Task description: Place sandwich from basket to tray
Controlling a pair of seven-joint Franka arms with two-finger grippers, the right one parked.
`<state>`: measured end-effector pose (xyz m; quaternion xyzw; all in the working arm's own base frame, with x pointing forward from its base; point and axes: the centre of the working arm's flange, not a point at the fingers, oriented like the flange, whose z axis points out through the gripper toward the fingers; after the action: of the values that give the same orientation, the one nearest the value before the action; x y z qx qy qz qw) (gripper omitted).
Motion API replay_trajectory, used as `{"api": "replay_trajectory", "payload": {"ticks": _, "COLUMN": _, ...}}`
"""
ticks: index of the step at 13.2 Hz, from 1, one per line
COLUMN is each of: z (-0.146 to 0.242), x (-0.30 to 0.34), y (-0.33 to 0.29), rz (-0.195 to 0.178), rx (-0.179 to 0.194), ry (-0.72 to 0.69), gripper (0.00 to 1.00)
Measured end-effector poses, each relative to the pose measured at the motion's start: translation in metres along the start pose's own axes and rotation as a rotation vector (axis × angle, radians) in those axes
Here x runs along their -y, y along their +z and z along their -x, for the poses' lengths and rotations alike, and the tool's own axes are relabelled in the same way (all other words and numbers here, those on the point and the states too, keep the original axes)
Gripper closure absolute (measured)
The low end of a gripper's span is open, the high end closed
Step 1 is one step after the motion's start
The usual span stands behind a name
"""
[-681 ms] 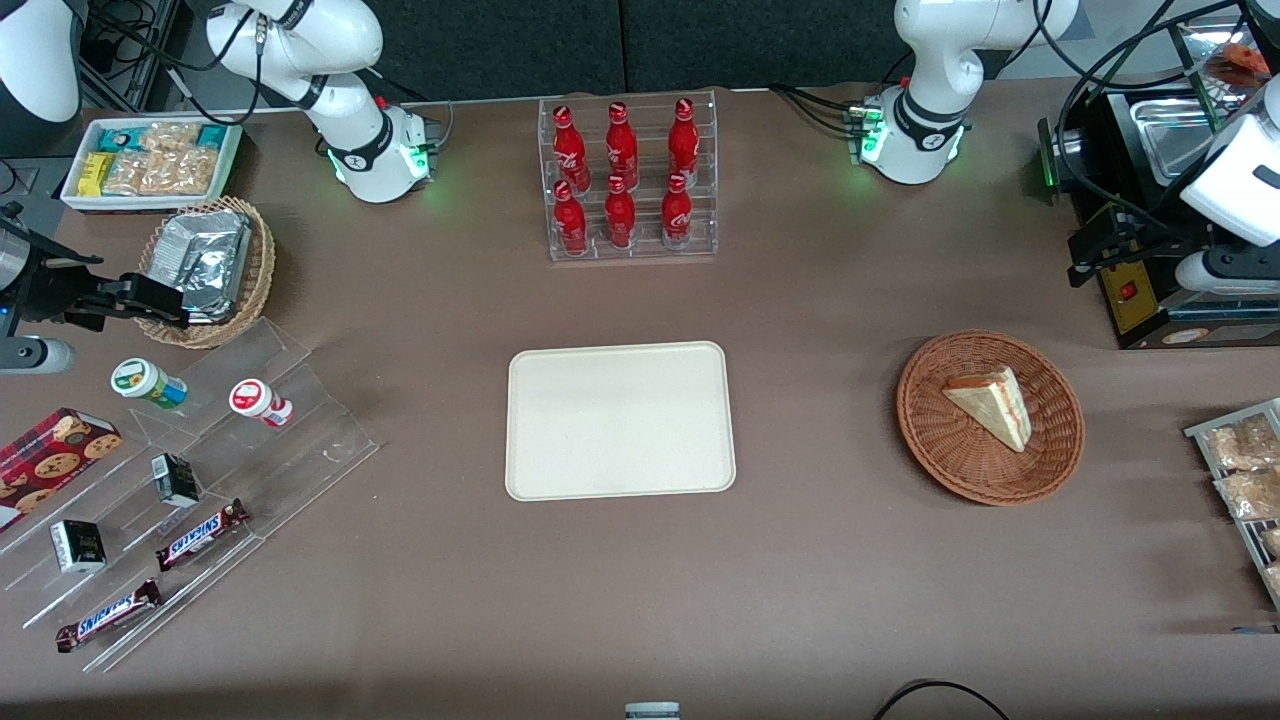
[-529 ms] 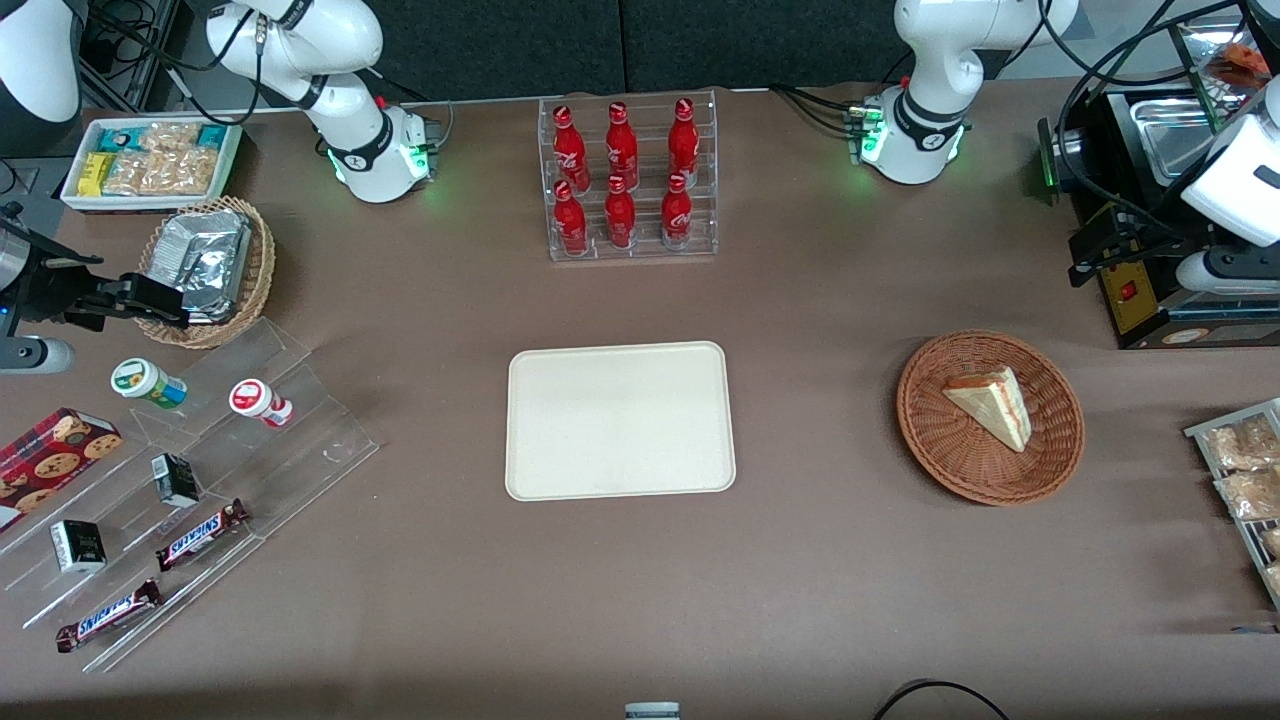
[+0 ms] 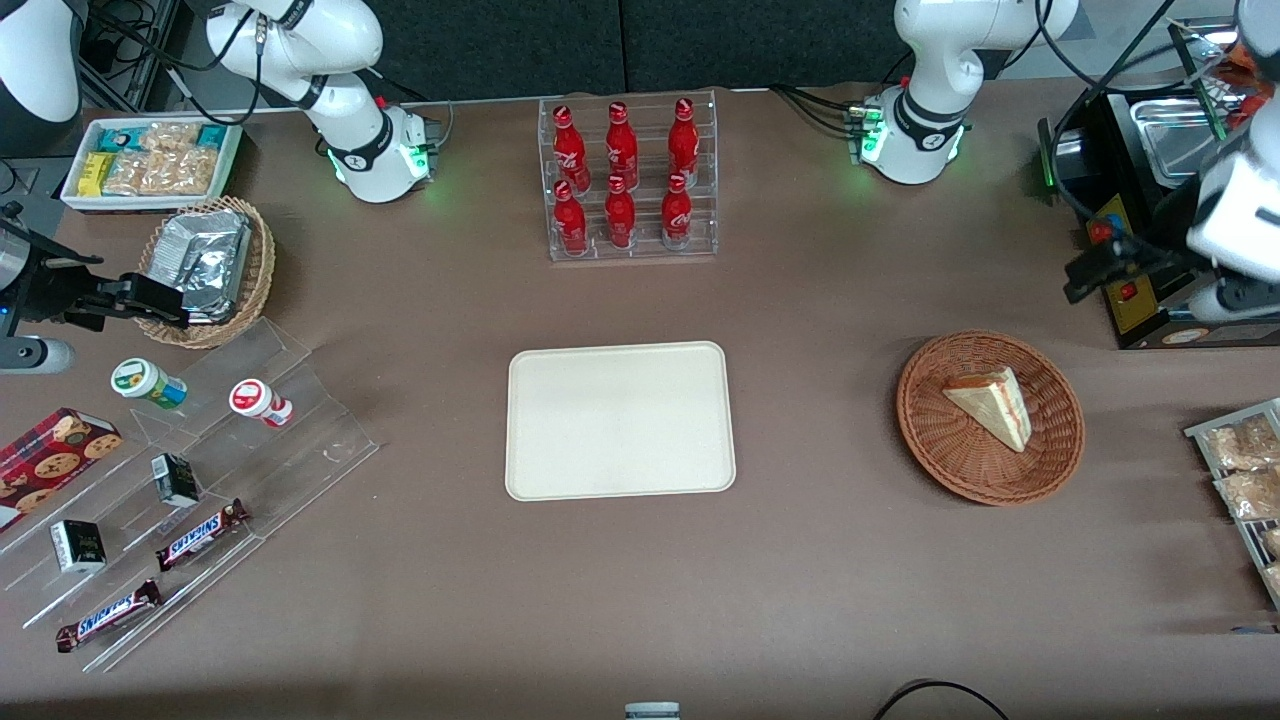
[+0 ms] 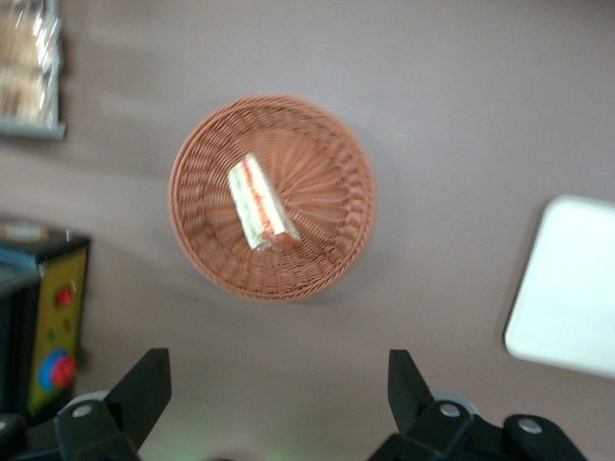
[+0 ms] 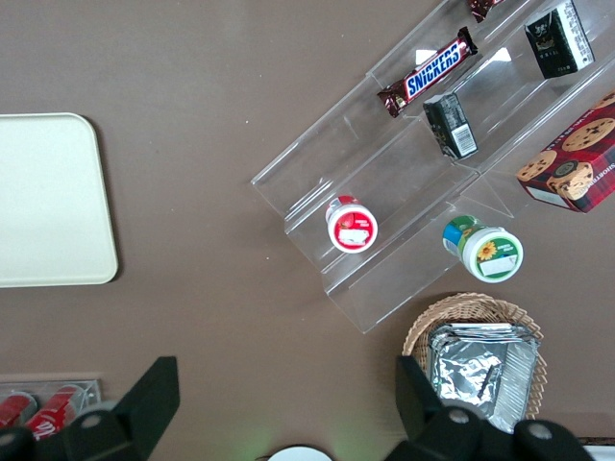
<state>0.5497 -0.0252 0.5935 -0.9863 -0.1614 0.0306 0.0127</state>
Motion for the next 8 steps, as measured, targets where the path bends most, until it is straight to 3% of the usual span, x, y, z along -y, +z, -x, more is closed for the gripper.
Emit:
{"api": "replay_trajectory", "payload": {"ticks": 3, "z": -0.025, "x": -0.002, "y": 0.063, "rz": -0.033, "rx": 0.047, "ry": -0.118, "gripper": 0.0}}
{"api": "replay_trajectory", "payload": {"ticks": 8, "z": -0.025, "x": -0.003, "y": 0.172, "rz": -0.031, "rx": 0.03, "ry": -0.257, "gripper": 0.0}}
